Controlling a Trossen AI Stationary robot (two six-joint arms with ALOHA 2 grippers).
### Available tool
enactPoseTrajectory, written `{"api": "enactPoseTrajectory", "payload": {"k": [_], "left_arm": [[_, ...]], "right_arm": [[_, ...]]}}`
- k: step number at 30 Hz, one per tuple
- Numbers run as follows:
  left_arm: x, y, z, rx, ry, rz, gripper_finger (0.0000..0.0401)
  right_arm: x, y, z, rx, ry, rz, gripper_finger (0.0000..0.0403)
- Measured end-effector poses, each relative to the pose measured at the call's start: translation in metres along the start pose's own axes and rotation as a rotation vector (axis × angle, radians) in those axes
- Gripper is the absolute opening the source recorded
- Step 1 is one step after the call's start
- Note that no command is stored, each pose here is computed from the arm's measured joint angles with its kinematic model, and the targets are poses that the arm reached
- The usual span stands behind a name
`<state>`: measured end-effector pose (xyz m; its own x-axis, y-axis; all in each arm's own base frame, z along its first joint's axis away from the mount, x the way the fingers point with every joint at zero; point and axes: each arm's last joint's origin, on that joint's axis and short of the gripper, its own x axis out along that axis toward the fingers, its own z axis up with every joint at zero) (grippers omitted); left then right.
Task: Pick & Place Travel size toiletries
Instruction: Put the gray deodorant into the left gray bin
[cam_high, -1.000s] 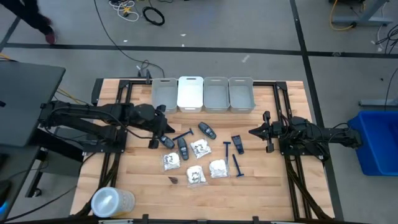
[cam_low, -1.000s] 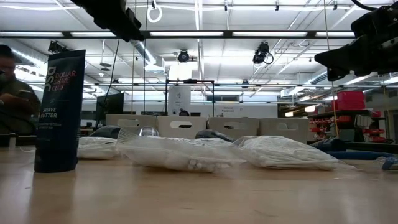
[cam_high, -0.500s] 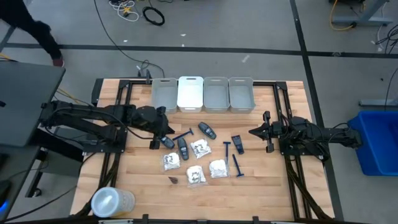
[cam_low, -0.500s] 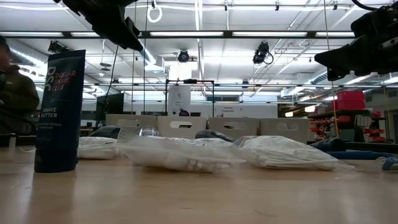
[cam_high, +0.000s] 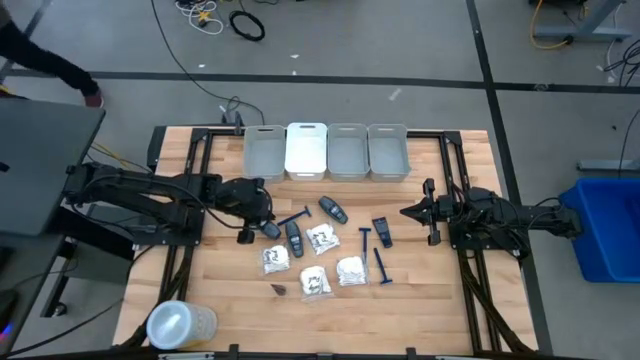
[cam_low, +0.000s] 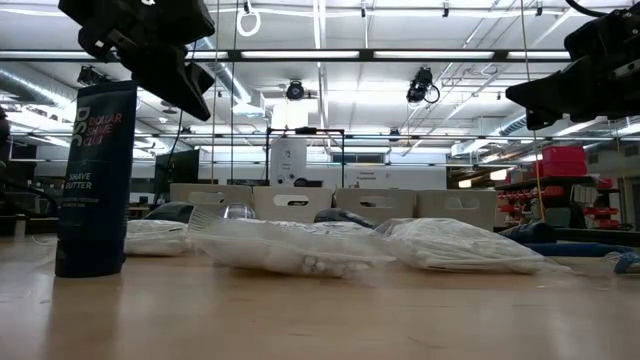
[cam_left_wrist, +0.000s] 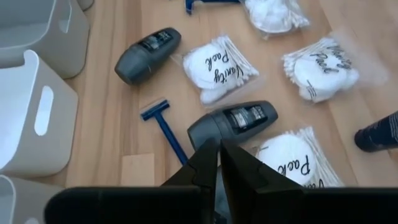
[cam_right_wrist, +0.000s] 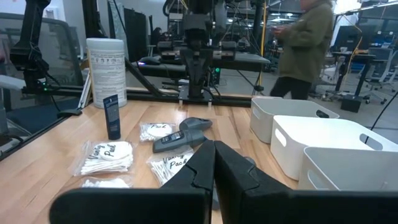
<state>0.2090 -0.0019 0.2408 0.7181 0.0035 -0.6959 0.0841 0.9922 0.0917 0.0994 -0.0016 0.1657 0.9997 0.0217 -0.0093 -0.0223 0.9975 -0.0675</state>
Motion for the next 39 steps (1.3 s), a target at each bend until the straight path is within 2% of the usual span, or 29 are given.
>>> {"api": "enactPoseTrajectory", "payload": {"k": [11,19,26,31,39], "left_arm": [[0.001,0.0,-0.001,0.041,0.012,-0.001,0.003],[0.01,0.002,0.006,0.084,0.213,0.02,0.003],[0.019,0.003,0.014,0.087,0.244,0.019,0.0033],[0.021,0.003,0.014,0.088,0.248,0.018,0.0064],[0.021,0.002,0.013,0.057,0.257,-0.011,0.0155]], "right_arm": [[0.0,0.0,0.0,0.0,0.0,0.0,0.0014],[0.0,0.0,0.0,0.0,-0.001,0.0,0.0014],[0.0,0.0,0.0,0.0,-0.003,0.0,0.0014],[0.0,0.0,0.0,0.0,-0.003,0.0,0.0014],[0.0,0.0,0.0,0.0,-0.004,0.0,0.0014]]}}
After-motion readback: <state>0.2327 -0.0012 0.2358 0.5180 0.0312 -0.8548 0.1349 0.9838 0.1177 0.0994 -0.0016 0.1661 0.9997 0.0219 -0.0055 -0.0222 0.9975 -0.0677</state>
